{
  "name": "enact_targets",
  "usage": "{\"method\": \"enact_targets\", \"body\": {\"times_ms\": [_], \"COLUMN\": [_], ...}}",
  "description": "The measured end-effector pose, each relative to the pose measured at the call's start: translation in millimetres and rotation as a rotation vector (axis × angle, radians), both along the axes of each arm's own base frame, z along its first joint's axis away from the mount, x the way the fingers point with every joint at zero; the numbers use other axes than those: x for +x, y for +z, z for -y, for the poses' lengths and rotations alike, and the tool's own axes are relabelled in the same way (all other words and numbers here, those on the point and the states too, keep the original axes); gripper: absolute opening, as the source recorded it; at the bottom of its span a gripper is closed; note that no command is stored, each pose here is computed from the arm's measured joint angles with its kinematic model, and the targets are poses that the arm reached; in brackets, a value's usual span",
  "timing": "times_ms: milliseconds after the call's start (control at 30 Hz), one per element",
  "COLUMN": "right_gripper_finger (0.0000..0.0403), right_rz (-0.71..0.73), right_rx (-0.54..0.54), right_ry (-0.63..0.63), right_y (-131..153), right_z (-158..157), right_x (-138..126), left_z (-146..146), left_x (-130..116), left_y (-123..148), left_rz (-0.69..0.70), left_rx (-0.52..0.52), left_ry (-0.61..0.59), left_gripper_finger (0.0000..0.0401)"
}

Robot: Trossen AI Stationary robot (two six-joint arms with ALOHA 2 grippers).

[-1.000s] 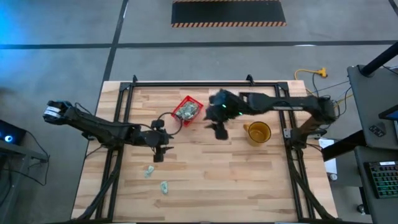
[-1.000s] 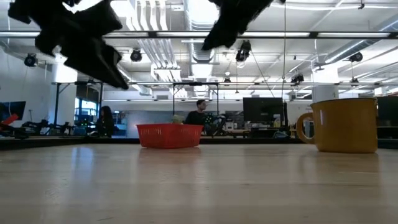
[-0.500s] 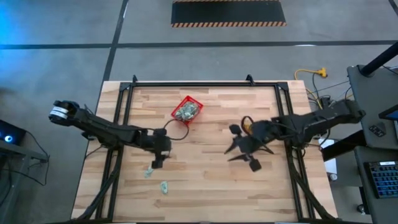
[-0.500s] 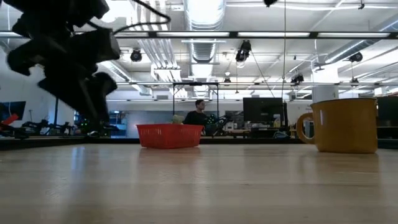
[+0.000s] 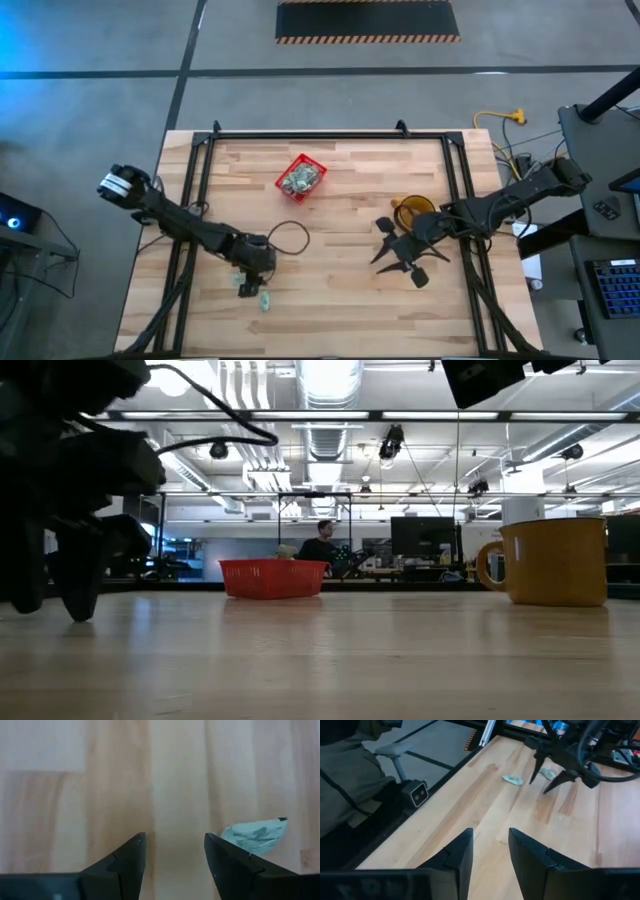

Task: Pick and place Stevia / Truvia into bins
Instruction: Put the white stevia packet into the red bin

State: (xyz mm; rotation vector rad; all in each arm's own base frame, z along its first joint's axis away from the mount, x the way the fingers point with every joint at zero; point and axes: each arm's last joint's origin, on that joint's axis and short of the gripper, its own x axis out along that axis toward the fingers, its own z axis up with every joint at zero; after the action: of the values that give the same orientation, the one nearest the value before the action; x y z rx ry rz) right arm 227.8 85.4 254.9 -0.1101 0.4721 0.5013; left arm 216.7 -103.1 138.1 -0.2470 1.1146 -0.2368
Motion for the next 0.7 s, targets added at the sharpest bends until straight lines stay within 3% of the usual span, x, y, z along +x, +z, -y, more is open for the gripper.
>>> {"method": "enact_targets", "body": {"times_ms": [400, 700], "right_gripper_finger": [0.0104, 0.0096], "right_rz": [0.013, 0.004], "right_rx": [-0.012, -0.01], "right_ry": [0.009, 0.009], "right_y": [1.0, -0.9], "right_z": [-0.2, -0.1], "right_x": [0.5, 0.0], "left_z": [24.6, 37.7], "left_x": [-0.4, -5.9], "left_y": [5.1, 0.5], "left_rz": [0.026, 0.037], "left_rx": [-0.066, -0.029], "left_ry": [-0.029, -0.005], "left_gripper_finger": [0.0185, 0.0185]}}
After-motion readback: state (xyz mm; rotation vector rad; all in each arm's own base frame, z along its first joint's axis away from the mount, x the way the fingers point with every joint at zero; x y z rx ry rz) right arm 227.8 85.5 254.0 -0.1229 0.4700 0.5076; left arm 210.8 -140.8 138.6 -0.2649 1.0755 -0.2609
